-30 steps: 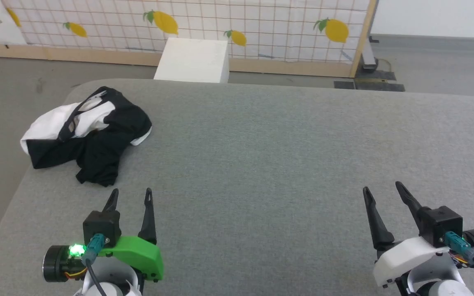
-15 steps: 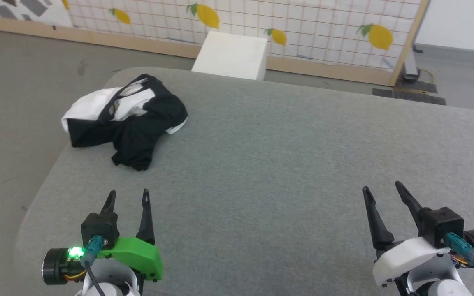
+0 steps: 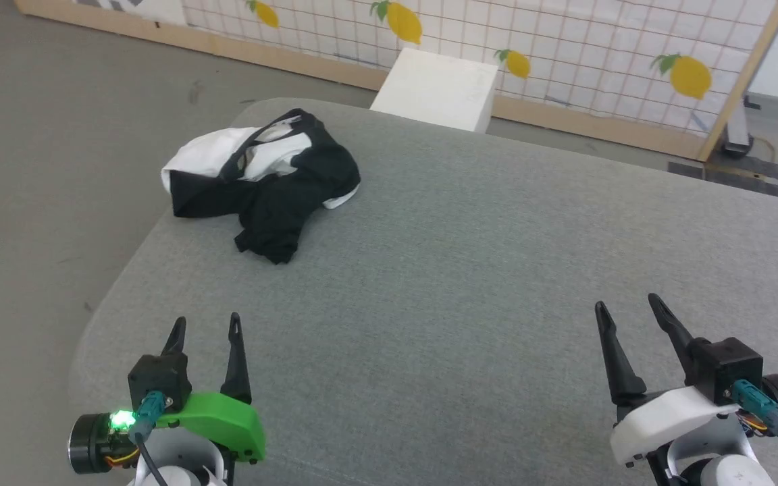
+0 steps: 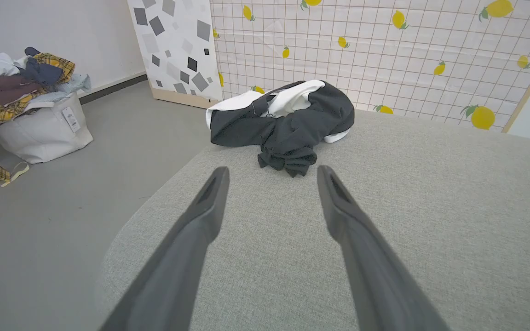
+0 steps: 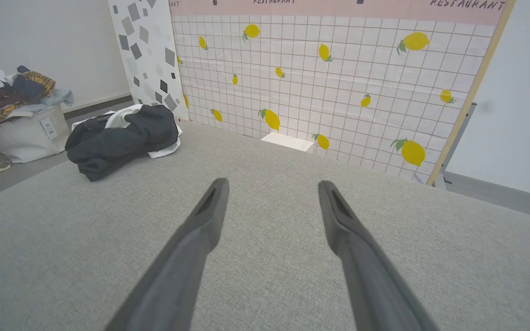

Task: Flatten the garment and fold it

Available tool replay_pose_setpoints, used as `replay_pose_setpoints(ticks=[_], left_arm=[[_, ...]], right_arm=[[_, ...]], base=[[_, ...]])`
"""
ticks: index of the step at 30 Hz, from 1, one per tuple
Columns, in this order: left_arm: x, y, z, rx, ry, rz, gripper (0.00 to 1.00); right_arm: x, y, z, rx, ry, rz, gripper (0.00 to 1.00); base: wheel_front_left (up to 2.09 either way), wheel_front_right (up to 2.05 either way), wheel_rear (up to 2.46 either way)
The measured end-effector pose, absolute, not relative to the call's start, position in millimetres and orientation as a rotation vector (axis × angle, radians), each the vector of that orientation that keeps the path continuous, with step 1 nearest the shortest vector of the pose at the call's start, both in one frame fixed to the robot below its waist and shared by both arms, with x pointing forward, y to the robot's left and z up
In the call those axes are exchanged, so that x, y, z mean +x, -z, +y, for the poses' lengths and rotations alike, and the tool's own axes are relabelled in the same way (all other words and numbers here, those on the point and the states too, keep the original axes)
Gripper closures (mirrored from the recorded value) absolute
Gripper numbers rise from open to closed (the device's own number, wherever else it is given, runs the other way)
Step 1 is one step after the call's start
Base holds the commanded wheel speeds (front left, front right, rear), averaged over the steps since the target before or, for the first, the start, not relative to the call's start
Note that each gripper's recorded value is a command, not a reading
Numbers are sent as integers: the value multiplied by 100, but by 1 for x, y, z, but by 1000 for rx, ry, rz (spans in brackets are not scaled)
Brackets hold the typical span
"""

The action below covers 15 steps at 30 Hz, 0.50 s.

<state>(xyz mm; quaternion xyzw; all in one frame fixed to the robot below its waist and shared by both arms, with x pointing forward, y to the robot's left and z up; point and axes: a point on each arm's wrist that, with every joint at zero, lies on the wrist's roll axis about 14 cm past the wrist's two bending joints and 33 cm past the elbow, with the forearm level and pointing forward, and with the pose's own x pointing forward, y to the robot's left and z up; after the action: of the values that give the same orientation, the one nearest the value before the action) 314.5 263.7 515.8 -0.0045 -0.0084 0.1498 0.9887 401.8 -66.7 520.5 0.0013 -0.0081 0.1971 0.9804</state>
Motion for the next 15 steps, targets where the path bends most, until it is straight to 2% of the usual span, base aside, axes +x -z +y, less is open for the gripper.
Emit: replay_pose_setpoints(ticks=[15], left_arm=[[292, -515, 290, -16, -405, -33, 0]], right_arm=[[409, -524, -36, 23, -478, -37, 0]], base=[[0, 0, 0]])
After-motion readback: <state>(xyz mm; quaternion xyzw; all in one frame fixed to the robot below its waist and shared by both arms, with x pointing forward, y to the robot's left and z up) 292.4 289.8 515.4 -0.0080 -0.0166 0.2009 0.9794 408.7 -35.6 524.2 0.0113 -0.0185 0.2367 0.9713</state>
